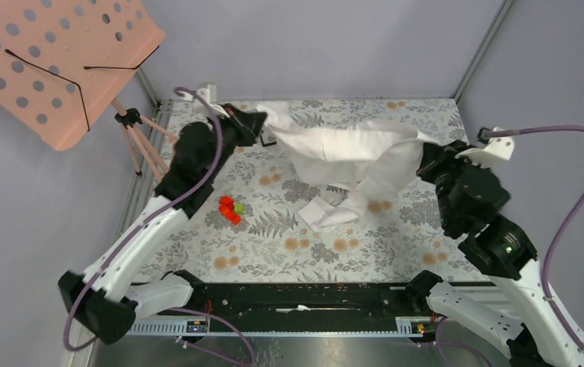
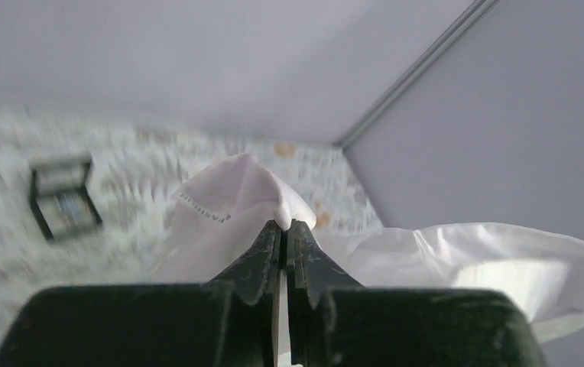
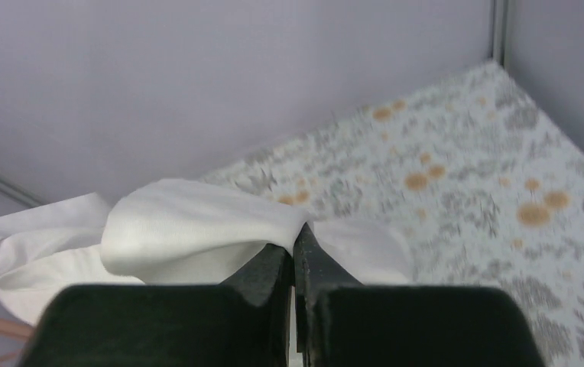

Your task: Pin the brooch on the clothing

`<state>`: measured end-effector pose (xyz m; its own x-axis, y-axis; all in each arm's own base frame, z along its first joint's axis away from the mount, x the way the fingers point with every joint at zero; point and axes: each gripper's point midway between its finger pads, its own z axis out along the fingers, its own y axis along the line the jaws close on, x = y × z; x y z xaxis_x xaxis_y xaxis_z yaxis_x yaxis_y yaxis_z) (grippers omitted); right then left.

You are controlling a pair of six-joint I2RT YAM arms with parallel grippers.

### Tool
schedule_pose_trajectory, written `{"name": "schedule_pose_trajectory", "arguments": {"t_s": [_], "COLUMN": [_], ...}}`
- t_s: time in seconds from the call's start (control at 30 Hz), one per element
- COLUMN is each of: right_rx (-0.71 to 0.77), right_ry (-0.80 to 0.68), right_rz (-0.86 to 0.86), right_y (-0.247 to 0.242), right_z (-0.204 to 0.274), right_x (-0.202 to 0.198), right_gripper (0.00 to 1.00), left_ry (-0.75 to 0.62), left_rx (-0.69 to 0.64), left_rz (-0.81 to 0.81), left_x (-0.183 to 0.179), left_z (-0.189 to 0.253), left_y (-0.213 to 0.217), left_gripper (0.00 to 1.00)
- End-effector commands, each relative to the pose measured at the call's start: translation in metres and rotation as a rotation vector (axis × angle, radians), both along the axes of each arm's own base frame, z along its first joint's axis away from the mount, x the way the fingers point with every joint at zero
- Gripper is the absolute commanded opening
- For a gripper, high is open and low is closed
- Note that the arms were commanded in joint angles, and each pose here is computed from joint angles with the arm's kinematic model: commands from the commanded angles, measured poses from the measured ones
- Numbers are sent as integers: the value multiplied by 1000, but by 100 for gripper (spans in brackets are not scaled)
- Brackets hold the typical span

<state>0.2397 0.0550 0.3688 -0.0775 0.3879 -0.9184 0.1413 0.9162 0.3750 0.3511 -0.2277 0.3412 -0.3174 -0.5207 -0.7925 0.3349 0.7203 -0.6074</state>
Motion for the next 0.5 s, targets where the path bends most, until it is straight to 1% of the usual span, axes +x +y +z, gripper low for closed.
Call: {"name": "schedule_pose_trajectory", "arguments": {"t_s": [0.0, 0.13, 0.23, 0.33, 0.47], "right_rx": [18, 3, -31, -39, -39], "right_ry": [-360, -559, -677, -759, -818], "right_rz": [-47, 29, 112, 180, 232], "right_y": [-26, -32, -32, -32, -34], "right_z": [129, 203, 242, 267, 282], "right_x": [-13, -40, -64, -86, -105], "right_gripper": [0, 0, 0, 0, 0], "left_ry": [-326, -528, -662, -761, -829], "left_rx": [128, 189, 206, 177, 113], "left_rz": [107, 21, -23, -41, -115], "left_x": [-32, -77, -114, -150, -186], "left_z": [112, 188, 235, 273, 306], "left_y": [50, 58, 66, 79, 82], "left_gripper": [0, 0, 0, 0, 0]}}
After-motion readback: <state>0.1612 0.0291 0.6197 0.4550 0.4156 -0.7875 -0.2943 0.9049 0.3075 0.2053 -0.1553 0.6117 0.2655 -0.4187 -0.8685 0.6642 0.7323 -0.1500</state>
